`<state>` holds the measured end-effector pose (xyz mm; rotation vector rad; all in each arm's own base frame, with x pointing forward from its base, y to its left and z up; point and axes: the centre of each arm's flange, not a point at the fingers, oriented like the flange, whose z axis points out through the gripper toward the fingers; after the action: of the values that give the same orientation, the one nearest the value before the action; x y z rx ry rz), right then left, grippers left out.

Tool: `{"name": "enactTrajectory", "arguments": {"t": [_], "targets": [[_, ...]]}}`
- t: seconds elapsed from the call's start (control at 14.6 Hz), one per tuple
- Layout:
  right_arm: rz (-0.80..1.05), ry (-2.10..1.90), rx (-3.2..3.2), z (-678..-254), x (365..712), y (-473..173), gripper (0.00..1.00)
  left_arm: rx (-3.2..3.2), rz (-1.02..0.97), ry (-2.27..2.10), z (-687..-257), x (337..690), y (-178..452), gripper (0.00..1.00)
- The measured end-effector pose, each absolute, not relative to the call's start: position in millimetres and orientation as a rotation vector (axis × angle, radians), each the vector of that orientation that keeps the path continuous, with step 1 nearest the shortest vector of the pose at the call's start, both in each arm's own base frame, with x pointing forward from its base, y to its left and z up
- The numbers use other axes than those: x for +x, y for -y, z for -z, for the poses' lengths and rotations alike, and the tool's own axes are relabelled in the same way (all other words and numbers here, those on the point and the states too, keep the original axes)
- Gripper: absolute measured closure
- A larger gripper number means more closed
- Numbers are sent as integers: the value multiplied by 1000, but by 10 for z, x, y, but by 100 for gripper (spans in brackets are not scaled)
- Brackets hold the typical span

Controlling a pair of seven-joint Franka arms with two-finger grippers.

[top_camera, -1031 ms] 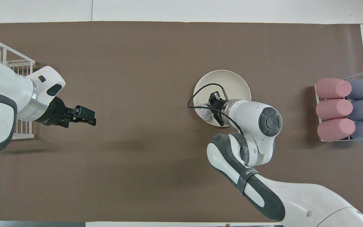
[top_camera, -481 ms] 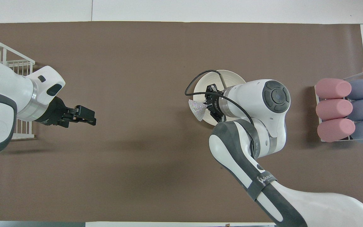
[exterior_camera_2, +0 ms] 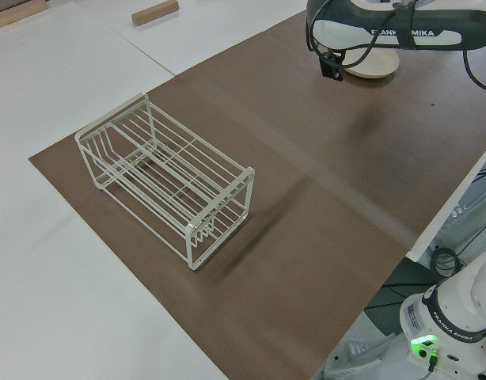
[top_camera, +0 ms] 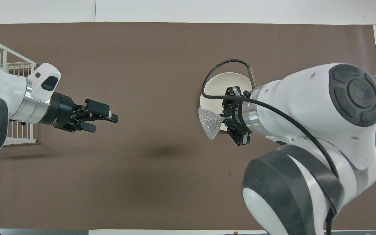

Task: Wipe plate with sponge
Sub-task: 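Carry the wiper toward the left gripper with the right gripper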

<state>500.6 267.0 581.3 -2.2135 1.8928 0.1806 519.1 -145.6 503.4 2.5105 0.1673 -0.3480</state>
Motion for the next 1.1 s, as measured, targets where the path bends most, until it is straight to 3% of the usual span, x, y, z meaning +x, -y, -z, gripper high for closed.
{"name": "enactTrajectory", "arguments": {"t": [0.14,0.41,0.69,1.1], "targets": [[-115,-1950,-2224,-5969,4729,-2932,90,2338,366,-246,-5117,5232,1405,0],[-77,-2015,-2187,-5894,4373,-3544,90,2060,416,-341,-5168,5221,1387,0],[23,-2039,-2210,-5589,4418,-3769,90,1992,507,-301,-5066,4959,1848,0],[29,-2047,-2201,-5593,4461,-3736,90,1994,500,-270,-4789,4626,2508,0]]}}
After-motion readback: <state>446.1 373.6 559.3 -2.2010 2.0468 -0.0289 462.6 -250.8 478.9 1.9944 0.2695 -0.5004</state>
